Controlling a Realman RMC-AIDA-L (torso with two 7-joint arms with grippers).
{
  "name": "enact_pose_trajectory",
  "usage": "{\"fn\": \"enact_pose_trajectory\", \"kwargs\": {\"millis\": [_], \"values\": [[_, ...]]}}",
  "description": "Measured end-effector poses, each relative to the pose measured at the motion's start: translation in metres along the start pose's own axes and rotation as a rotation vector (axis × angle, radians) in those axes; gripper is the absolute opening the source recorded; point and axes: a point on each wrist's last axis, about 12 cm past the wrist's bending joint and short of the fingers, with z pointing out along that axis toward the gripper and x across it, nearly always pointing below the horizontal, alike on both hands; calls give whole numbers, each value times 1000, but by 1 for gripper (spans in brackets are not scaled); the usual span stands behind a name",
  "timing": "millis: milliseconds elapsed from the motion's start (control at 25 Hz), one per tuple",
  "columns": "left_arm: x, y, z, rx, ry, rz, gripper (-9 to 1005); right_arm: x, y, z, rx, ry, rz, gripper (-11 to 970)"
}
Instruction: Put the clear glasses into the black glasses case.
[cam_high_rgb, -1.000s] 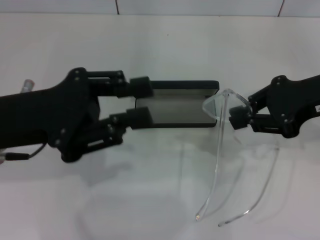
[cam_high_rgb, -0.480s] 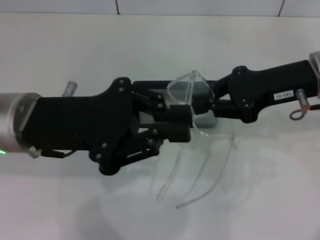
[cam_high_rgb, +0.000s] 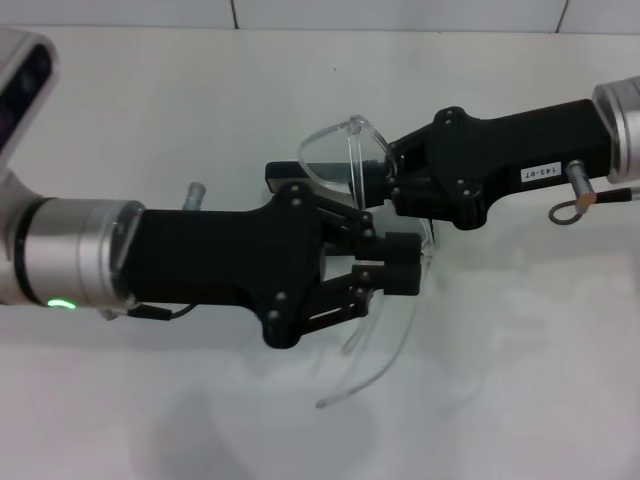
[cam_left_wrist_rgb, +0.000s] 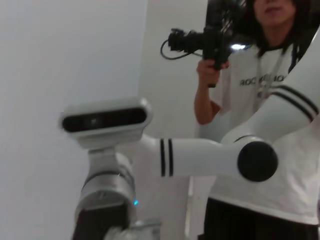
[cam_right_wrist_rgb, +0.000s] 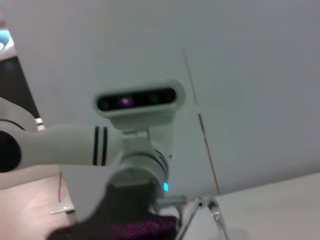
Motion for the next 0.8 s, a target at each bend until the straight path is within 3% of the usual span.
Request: {"fn": "enact_pose_trajectory", "kwargs": {"millis": [520,800], "values": [[13,7,-1,-79,-15,36,156,2,3,0,-14,-10,-2,109],[7,5,-4,-95,-81,50,155,5,1,-2,6,-5,-11,109]]}}
